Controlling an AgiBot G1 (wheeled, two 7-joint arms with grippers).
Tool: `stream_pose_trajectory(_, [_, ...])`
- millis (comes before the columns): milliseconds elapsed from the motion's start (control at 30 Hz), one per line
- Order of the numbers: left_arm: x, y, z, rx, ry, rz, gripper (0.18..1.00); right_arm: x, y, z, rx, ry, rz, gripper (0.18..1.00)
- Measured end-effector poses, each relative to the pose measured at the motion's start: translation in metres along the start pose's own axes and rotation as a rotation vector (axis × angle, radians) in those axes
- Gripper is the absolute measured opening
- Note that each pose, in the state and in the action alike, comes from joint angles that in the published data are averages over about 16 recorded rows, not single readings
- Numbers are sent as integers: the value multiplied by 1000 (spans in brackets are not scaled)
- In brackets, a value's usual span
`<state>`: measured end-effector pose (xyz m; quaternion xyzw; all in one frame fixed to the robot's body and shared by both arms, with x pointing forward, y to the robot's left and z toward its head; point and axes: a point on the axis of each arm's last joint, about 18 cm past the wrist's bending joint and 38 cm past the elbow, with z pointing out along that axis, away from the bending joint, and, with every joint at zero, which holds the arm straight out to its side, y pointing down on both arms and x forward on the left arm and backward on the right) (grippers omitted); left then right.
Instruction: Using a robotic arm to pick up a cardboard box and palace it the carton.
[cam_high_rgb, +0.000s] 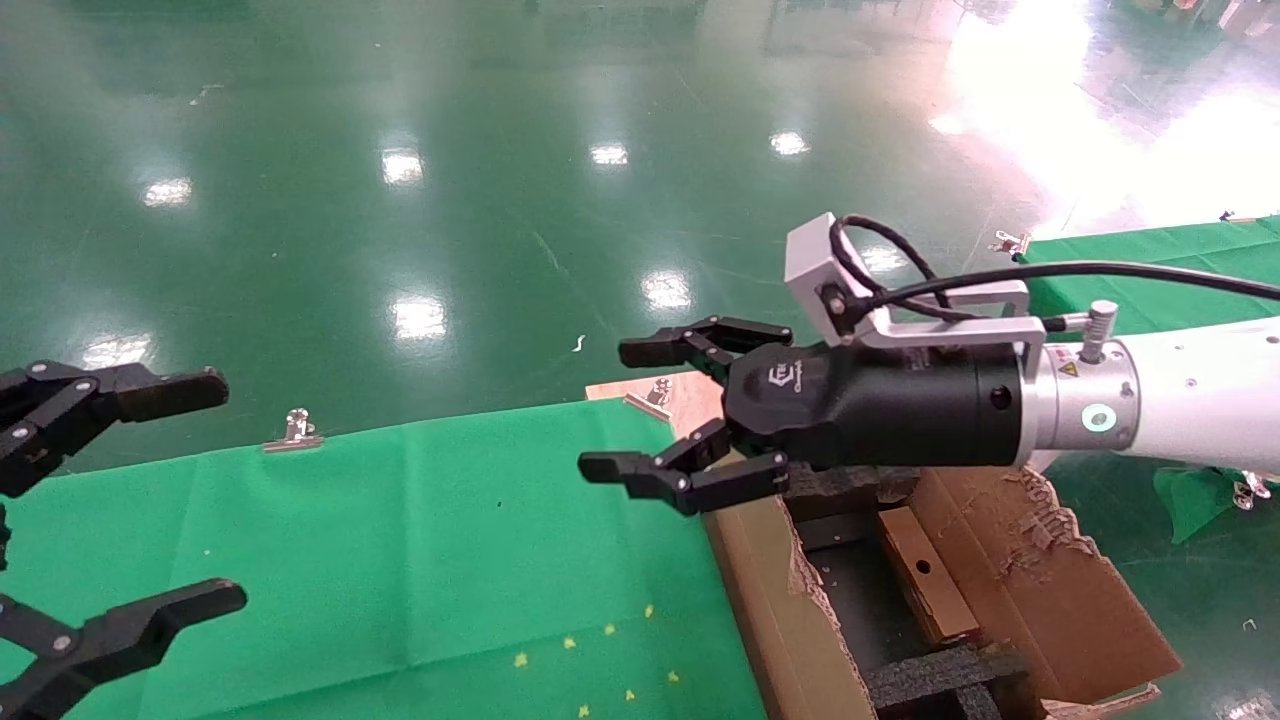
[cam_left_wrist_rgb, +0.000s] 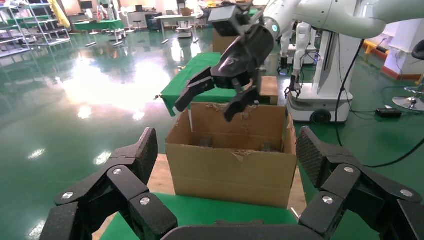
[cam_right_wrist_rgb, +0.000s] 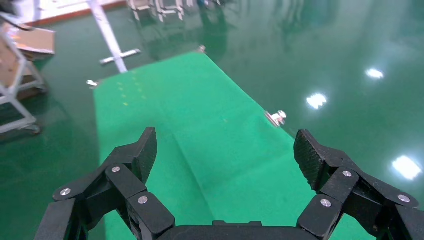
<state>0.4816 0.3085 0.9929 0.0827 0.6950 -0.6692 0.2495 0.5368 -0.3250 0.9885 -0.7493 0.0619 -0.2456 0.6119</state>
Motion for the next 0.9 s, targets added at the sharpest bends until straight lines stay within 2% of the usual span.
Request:
stream_pose_trajectory(567, [0,0,0,0,0,0,1001,-53,-19,-5,178,-166,-182,1001])
stream_pose_trajectory(900, [0,0,0,0,0,0,1001,-66,-23,-9,222,-200,-230,1001])
